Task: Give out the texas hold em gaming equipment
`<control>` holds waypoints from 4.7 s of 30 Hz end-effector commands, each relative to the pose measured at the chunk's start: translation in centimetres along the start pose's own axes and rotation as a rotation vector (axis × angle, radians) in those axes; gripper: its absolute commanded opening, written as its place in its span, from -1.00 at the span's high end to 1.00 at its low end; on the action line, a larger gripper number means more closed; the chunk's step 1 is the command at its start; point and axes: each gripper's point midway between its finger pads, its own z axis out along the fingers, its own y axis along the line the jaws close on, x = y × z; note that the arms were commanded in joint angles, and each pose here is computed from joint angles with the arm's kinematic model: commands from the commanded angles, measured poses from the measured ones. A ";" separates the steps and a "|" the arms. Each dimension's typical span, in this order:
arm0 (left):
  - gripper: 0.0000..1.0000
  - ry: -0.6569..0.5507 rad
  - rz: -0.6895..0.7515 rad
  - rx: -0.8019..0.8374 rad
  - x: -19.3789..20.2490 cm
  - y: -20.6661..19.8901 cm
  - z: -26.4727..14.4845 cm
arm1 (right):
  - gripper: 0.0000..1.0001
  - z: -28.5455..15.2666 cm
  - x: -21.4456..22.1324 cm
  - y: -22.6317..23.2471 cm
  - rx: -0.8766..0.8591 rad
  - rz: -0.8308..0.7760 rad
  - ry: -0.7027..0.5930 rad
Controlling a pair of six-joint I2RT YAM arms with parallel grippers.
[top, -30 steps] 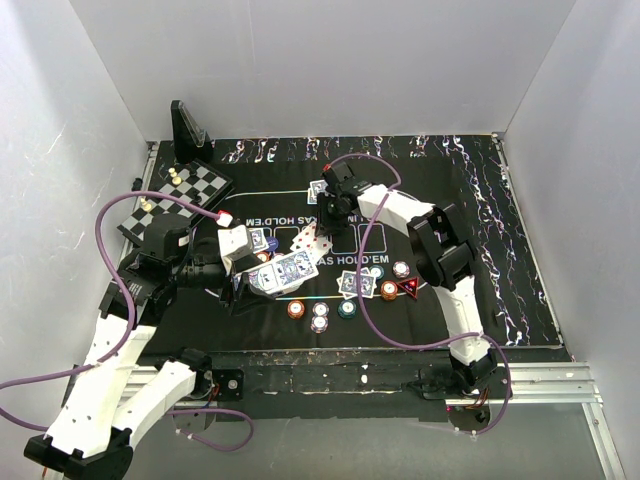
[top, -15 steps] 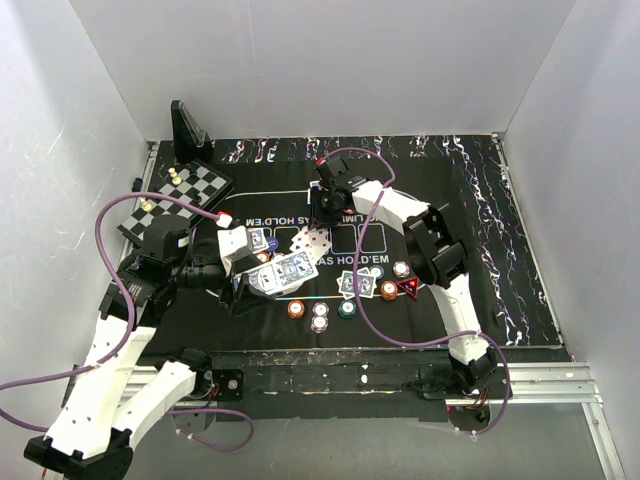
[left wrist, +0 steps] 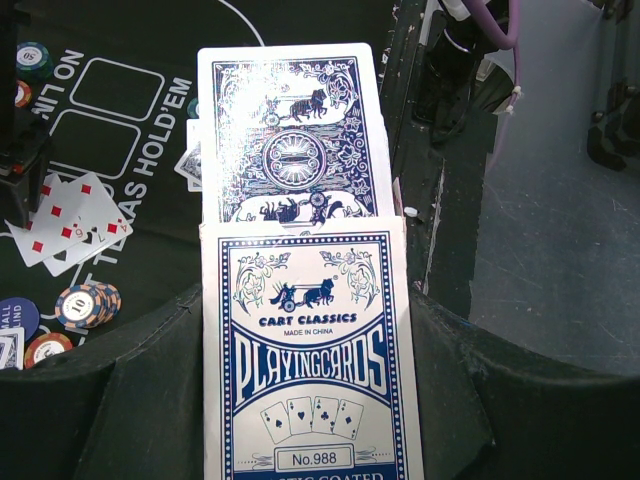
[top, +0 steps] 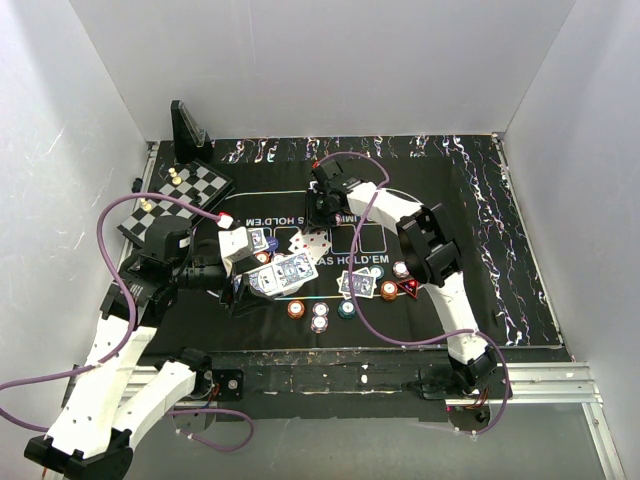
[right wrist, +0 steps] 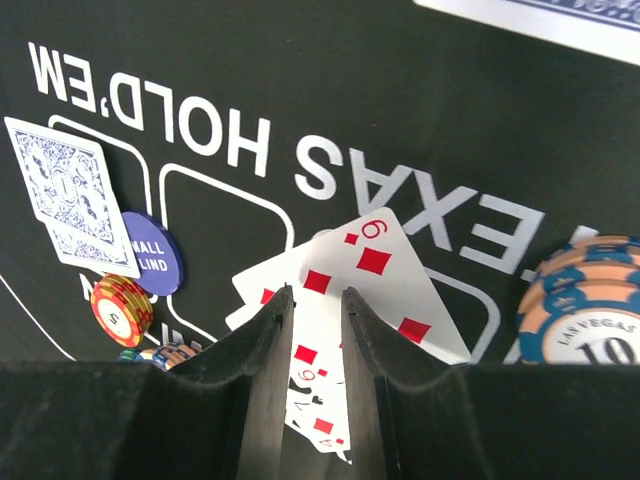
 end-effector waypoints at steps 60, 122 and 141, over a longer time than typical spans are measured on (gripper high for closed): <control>1.00 -0.028 0.032 -0.016 -0.5 0.0 -0.2 | 0.20 -2.4 -1.9 4.0 -0.122 0.020 -0.019; 1.00 -0.014 0.021 -0.117 1.4 4.2 1.2 | -0.86 -23.9 12.2 16.9 -0.674 0.013 0.099; 1.00 -0.037 0.020 -0.121 1.1 3.9 1.0 | -0.60 -23.5 13.2 15.2 -0.645 0.070 0.117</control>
